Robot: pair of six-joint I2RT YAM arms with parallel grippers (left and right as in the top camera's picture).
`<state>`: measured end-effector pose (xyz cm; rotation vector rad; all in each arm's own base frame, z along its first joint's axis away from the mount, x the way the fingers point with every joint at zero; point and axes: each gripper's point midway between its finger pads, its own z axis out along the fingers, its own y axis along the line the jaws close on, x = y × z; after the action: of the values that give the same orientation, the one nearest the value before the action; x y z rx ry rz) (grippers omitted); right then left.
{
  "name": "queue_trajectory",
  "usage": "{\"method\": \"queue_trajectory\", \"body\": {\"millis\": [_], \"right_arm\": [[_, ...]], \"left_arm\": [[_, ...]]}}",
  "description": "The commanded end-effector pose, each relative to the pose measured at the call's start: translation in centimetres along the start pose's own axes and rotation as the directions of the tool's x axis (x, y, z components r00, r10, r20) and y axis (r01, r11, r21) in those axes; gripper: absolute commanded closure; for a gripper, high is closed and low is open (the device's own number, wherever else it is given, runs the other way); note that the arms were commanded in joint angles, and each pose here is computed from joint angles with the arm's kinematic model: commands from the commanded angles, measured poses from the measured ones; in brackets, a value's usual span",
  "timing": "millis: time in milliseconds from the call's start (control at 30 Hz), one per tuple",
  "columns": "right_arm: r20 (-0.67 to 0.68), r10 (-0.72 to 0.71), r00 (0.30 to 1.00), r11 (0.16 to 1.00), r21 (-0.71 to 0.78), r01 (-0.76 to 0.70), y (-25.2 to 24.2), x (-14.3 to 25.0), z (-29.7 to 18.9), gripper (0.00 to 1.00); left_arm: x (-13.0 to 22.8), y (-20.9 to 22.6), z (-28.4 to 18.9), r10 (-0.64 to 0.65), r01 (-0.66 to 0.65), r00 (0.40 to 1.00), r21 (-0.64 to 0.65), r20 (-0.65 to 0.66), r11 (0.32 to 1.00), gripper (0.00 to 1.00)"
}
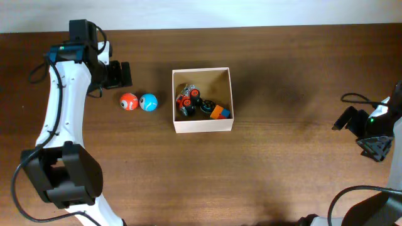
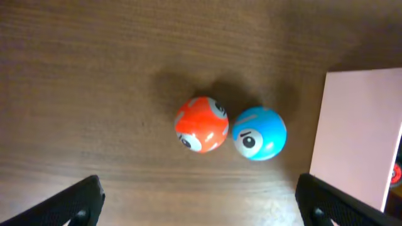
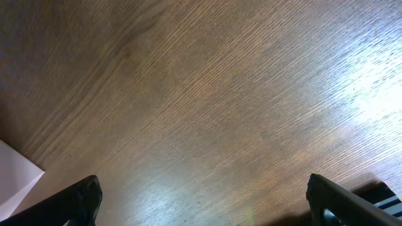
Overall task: Pack container
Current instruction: 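Move the left gripper over the red ball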
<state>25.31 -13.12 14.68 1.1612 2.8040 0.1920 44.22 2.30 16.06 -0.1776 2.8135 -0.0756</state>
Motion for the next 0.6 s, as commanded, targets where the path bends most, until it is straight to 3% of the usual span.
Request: {"method": "queue_trajectory", "body": {"millis": [0, 433, 567], "right_arm": [[-0.003, -0.003, 1.000, 1.000, -0.005, 0.003, -0.1, -0.1, 0.1, 0.01], [-0.003, -0.003, 1.000, 1.000, -0.005, 0.003, -0.1, -0.1, 0.1, 0.02], [-0.003, -0.003, 1.000, 1.000, -0.005, 0.003, -0.1, -0.1, 0.1, 0.01]], "left_arm": [[-0.5, 0.1, 0.1, 0.003, -0.003, 1.000, -0.011, 0.007, 1.000, 0.01], [1.5, 0.5, 4.8, -0.006, 0.003, 0.991, -0.019, -0.137, 1.000, 0.01], [1.1, 0.5, 5.7, -0.005, 0.003, 0.992, -0.019, -0.129, 1.000, 0.01]]}}
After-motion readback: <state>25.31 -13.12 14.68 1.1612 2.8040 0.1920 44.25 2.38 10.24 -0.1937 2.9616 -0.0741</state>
